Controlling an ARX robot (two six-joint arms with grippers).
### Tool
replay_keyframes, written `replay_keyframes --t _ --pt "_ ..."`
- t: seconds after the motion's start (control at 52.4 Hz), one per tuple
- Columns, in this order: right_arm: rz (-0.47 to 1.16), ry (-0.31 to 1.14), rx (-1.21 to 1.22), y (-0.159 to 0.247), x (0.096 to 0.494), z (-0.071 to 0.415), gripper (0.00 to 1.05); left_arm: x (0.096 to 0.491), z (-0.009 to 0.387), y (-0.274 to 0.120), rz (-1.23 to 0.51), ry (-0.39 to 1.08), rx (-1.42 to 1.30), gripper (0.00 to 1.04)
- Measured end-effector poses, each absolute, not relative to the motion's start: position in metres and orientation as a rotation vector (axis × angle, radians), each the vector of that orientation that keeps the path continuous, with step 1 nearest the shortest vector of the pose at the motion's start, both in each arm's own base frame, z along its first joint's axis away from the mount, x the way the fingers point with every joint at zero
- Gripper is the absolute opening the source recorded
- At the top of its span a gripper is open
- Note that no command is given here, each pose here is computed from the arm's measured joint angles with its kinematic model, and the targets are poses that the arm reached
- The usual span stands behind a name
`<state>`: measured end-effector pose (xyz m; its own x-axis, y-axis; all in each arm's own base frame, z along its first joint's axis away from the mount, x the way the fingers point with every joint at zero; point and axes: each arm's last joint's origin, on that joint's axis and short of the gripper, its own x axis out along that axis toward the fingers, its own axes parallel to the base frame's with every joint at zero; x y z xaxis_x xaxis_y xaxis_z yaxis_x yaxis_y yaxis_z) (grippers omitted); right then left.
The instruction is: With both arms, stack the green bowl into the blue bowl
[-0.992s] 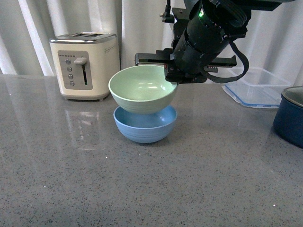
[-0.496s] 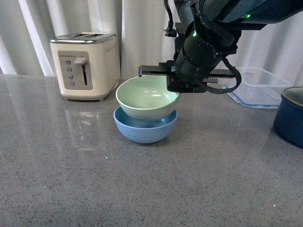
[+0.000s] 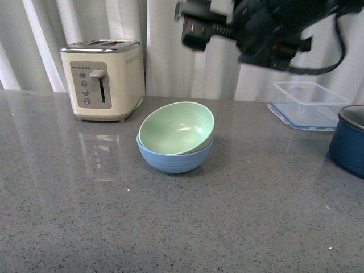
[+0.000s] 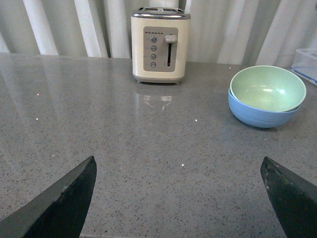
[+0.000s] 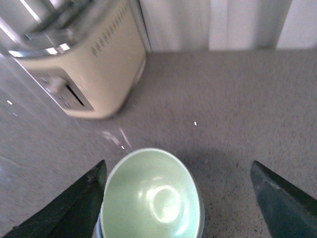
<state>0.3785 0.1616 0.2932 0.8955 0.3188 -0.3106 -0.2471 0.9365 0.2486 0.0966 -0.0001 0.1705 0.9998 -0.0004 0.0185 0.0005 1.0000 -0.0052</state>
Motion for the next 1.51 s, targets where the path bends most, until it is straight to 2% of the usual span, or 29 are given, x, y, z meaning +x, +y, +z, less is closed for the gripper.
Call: replay_keyframes --t 0.038,0.114,0.191,0.286,0.439,0.572,0.973,1.507 --pt "0.28 0.283 0.204 0.157 0.367 0.302 0.86 0.097 0.171 0.0 0.0 -0.019 -0.005 0.98" --pt "0.095 0.041 0.14 0.134 0.335 0.316 0.73 0.097 0.171 0.0 -0.001 -0.018 -0.005 0.98" --pt "0.028 -0.067 0.098 0.108 0.305 0.311 0.58 0.097 0.171 0.0 0.0 -0.019 -0.005 0.98" --pt "0.005 -0.066 0.06 0.087 0.286 0.289 0.44 0.097 0.171 0.0 0.0 -0.019 -0.005 0.98" --pt "0.001 0.018 0.008 0.062 0.259 0.241 0.19 0.097 0.171 0.0 -0.001 -0.018 -0.005 0.98" --pt "0.006 0.009 0.004 0.048 0.237 0.229 0.0 0.097 0.171 0.0 -0.001 -0.018 -0.005 0.98" --pt "0.006 0.007 0.002 0.018 0.182 0.194 0.01 0.097 0.171 0.0 0.0 -0.019 -0.005 0.98" --pt "0.0 0.009 0.003 0.0 0.142 0.175 0.01 0.097 0.171 0.0 -0.001 -0.018 -0.005 0.98"
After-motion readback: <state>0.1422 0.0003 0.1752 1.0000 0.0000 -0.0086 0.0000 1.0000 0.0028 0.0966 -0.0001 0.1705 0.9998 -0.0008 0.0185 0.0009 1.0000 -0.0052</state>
